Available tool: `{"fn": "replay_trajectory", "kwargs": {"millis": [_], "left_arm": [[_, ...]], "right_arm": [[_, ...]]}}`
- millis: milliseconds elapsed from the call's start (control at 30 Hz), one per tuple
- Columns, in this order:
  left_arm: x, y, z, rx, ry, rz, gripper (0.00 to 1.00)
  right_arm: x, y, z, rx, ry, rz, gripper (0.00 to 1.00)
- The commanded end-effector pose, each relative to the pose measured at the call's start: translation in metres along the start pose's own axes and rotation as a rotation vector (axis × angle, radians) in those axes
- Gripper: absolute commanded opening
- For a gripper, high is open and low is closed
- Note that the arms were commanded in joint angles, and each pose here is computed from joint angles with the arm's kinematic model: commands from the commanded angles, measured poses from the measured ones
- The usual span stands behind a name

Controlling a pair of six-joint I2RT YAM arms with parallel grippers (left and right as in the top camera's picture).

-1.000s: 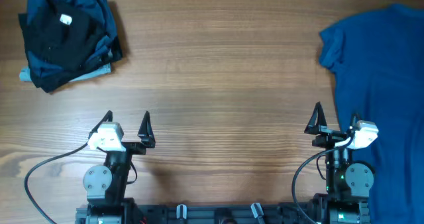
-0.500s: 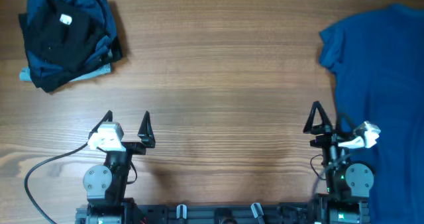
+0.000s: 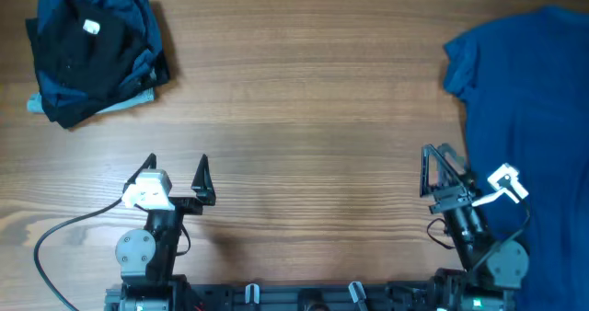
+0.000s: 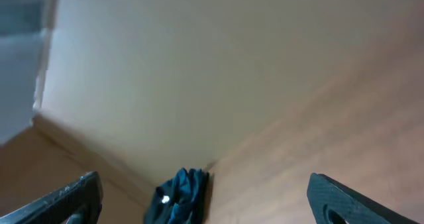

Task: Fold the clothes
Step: 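Reach the right gripper toward the teal polo shirt at right, then grasp the shirt collar with the right gripper and drag it leftward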

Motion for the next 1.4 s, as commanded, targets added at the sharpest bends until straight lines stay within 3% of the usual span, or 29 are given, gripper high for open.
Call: {"fn": "replay_trajectory", "kwargs": {"millis": [0,100,200,333,433,533,633,900,1067,1267,1367], "left_arm": [[-0.003,0.000,0.003,0.016,0.011,0.003,1.00],[-0.003,0.000,0.003,0.016,0.011,0.003,1.00],[-0.003,0.000,0.003,0.016,0.011,0.003,1.00],[-0.003,0.000,0.003,0.016,0.011,0.003,1.00],[-0.003,0.000,0.003,0.016,0.011,0.003,1.00],[-0.003,0.000,0.003,0.016,0.011,0.003,1.00],[-0.003,0.000,0.003,0.016,0.011,0.003,1.00],[-0.003,0.000,0.003,0.016,0.011,0.003,1.00],[-0.003,0.000,0.003,0.016,0.011,0.003,1.00],[-0.003,0.000,0.003,0.016,0.011,0.003,1.00],[-0.003,0.000,0.003,0.016,0.011,0.003,1.00]], "right_arm": [[0.024,-0.001,0.051,0.084,-0.276,-0.037,0.99],[0.047,0.016,0.079,0.043,-0.419,-0.012,1.00],[0.066,0.061,0.071,-0.122,-0.506,0.141,1.00],[0.078,0.127,0.016,-0.399,-0.413,0.359,0.99],[0.076,0.166,-0.068,-0.752,-0.378,0.613,0.99],[0.076,0.171,-0.122,-0.992,-0.372,0.689,1.00],[0.068,0.171,-0.172,-1.120,-0.419,0.725,0.99],[0.067,0.184,-0.234,-1.214,-0.592,0.713,1.00],[0.055,0.183,-0.284,-1.309,-0.609,0.683,1.00],[0.052,0.203,-0.300,-1.238,-0.613,0.606,0.99],[0.042,0.202,-0.311,-1.236,-0.580,0.620,0.84]]}}
Point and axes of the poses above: each gripper's point midway between its finger pads, its own y axis out along the fingers, its own z axis along the line the jaws close on, x = y × z, the point moved 4 cm from there along -y, back along the fingers, and after that the axes turned 9 degrees about y, right-handed, at the moved point
